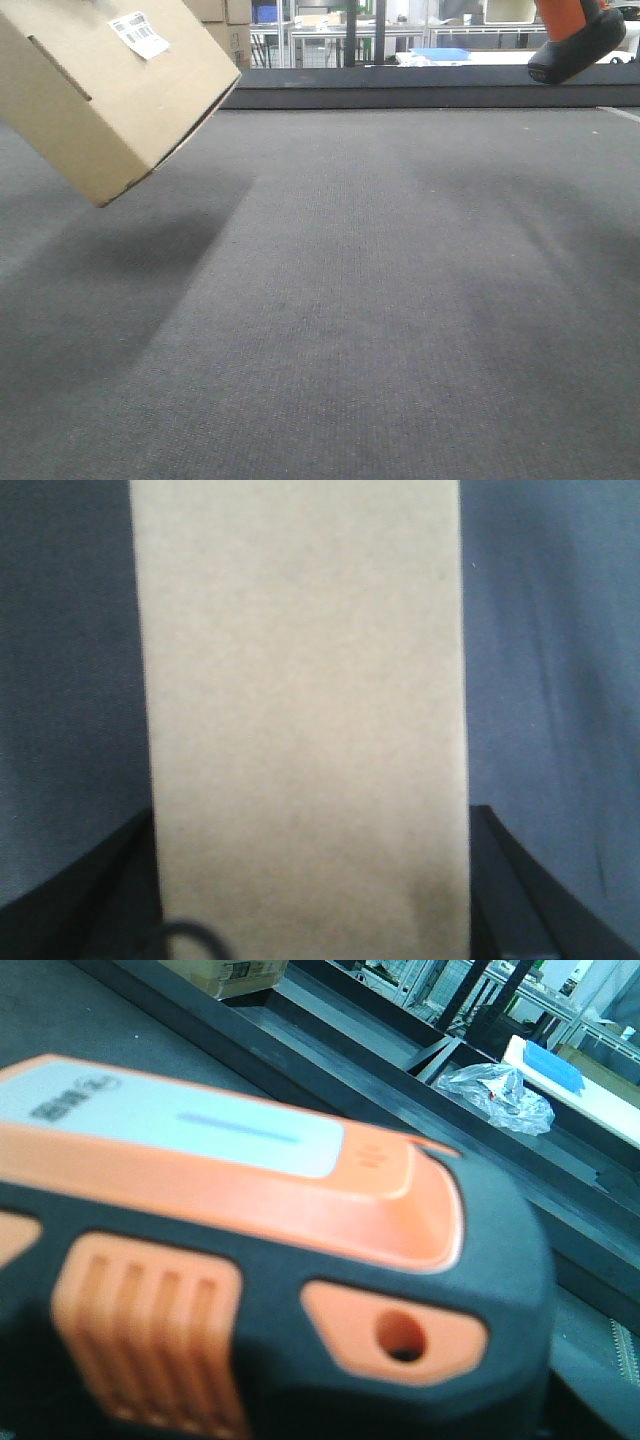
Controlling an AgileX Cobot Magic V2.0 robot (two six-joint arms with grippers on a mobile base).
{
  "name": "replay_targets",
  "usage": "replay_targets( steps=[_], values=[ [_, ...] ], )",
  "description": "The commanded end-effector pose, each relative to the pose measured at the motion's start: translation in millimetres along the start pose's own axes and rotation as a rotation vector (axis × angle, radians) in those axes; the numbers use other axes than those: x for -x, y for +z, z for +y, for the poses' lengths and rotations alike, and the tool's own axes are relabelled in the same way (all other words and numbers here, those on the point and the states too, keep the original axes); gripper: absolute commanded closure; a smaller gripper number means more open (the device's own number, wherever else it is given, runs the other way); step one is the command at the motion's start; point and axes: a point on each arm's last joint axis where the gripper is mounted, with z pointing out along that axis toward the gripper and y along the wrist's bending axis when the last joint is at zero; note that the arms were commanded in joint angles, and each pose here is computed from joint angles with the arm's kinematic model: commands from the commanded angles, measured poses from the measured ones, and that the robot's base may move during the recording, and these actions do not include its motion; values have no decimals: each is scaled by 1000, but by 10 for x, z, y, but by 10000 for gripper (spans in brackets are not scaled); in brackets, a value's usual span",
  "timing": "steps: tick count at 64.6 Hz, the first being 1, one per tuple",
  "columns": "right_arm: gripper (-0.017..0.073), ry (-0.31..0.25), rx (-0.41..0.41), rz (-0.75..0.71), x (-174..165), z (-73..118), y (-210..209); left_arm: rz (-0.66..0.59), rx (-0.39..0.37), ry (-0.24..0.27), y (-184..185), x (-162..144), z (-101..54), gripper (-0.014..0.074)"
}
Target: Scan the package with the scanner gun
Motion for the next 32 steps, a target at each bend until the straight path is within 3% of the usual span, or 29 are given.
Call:
replay_targets(
  steps=[1,22,32],
  values=[
    [713,9,-36,-78,113,-66,-18,-16,-37,28,-23,3,-136,705],
    [713,15,-38,-81,116,-68,-19,-12,-41,34,-10,0,-162,705],
    [713,82,-50,-92,137,-87,-39,-11,-37,35,-10,-1,-160,705]
  ],
)
